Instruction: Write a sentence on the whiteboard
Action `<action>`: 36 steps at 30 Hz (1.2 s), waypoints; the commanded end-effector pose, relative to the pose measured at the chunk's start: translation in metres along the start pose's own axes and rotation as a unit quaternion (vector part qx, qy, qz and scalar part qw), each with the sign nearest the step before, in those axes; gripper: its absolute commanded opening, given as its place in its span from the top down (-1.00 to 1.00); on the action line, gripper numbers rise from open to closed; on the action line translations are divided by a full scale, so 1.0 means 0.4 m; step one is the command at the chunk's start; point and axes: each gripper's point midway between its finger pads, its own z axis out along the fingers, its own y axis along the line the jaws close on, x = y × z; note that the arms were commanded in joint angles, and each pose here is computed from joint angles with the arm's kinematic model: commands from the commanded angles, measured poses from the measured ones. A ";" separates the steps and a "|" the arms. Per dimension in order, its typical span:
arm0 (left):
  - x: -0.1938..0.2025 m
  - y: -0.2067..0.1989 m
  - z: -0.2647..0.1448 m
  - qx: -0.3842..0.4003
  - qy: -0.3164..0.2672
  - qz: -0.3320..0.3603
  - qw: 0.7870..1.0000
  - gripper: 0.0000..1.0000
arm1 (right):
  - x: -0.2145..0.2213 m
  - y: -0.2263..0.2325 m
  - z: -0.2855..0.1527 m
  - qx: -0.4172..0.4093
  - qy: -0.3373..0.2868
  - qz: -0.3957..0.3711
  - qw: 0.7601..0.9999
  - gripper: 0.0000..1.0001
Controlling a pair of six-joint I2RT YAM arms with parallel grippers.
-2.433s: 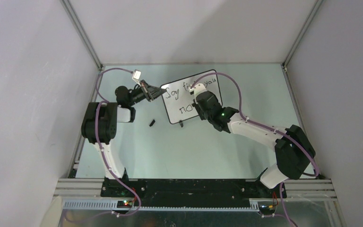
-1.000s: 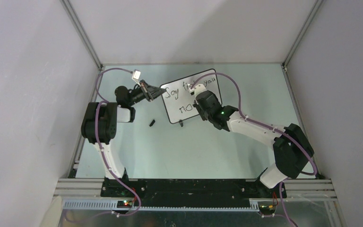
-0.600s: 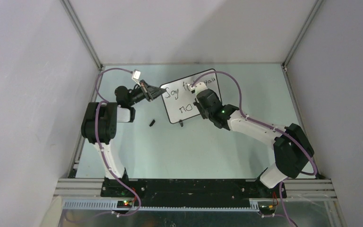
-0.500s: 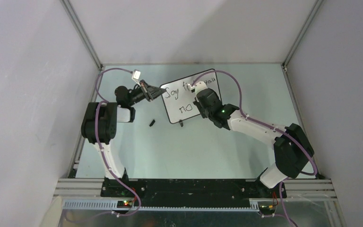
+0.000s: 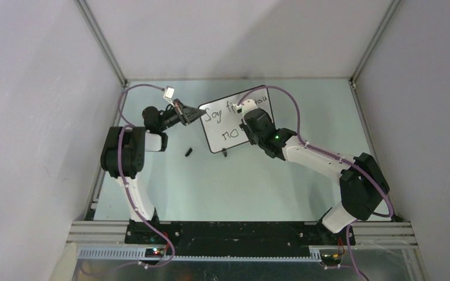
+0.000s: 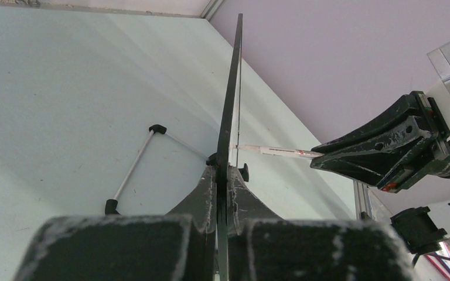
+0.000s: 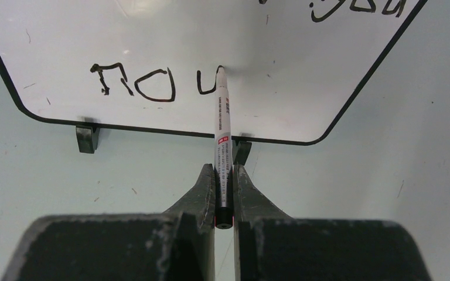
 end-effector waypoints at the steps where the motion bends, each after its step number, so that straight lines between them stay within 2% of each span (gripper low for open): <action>1: -0.023 -0.032 -0.005 0.020 -0.004 0.047 0.999 1.00 | -0.030 -0.015 -0.001 0.013 -0.006 0.008 1.000 1.00; 19: -0.023 -0.032 -0.006 0.020 -0.004 0.047 0.999 1.00 | 0.057 -0.011 -0.014 0.009 0.028 0.006 1.000 1.00; 36: -0.023 -0.032 -0.004 0.021 -0.004 0.047 0.999 1.00 | -0.027 -0.055 0.002 0.022 -0.009 0.027 0.999 1.00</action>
